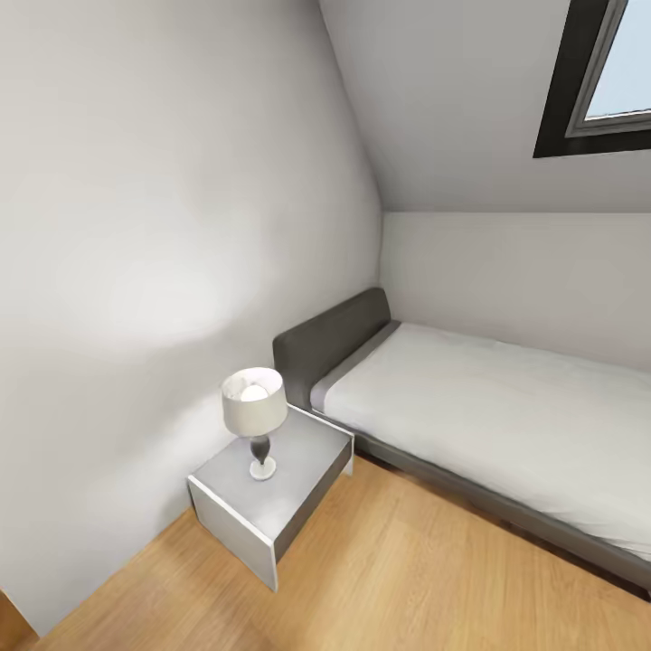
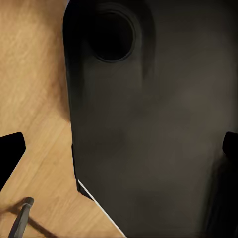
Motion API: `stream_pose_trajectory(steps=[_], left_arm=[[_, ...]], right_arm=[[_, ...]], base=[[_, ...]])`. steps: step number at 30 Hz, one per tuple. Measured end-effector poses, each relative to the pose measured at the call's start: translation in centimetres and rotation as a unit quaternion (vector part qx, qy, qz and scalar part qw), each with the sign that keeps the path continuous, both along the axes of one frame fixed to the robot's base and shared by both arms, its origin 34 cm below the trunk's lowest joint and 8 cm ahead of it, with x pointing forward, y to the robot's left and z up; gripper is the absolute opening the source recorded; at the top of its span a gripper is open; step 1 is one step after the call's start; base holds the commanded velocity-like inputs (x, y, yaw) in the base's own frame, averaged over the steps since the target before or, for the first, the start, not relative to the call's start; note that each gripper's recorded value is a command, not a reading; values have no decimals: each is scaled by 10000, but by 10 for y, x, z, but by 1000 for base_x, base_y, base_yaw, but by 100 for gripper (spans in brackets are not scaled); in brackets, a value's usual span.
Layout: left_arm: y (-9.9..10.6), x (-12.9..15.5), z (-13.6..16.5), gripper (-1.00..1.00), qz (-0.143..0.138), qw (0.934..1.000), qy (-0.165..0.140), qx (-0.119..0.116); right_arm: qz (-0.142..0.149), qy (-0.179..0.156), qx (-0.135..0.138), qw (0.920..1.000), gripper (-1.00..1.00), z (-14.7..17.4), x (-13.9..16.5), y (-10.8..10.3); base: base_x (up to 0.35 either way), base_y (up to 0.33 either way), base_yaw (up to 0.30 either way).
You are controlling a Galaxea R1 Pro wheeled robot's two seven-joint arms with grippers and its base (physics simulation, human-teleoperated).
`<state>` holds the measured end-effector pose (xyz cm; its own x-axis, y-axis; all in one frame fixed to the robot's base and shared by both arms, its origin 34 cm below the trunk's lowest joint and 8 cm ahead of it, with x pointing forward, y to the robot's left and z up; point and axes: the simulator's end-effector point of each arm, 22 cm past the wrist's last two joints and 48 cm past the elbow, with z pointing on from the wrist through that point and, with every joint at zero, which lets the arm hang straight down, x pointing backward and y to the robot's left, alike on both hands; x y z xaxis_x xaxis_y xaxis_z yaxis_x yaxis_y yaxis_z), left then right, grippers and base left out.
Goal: Attach the digital camera to the camera tripod in the bedroom.
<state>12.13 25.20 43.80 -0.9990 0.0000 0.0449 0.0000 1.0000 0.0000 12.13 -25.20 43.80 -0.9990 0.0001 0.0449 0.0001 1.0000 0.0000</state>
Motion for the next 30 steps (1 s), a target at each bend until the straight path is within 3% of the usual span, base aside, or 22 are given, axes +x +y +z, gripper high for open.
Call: stream_pose_trajectory(steps=[7, 17, 23, 30], left_arm=[[-6, -17, 1, 100, 27, 10000, 64, -33], [-1, -19, 1, 100, 23, 10000, 64, -3], [-1, -19, 1, 100, 22, 10000, 70, 0], [-1, -20, 1, 100, 23, 10000, 89, 1]], right_arm=[[-2, -179, -168, 9997, 100, 0, 15, -29], [13, -422, -198, 9989, 100, 0, 27, -32], [14, -588, -206, 9981, 100, 1, 34, -33], [18, -772, -210, 9968, 100, 1, 42, -33]], base=[[0, 0, 0], [0, -21, 0], [0, -228, 59], [0, -296, 234]])
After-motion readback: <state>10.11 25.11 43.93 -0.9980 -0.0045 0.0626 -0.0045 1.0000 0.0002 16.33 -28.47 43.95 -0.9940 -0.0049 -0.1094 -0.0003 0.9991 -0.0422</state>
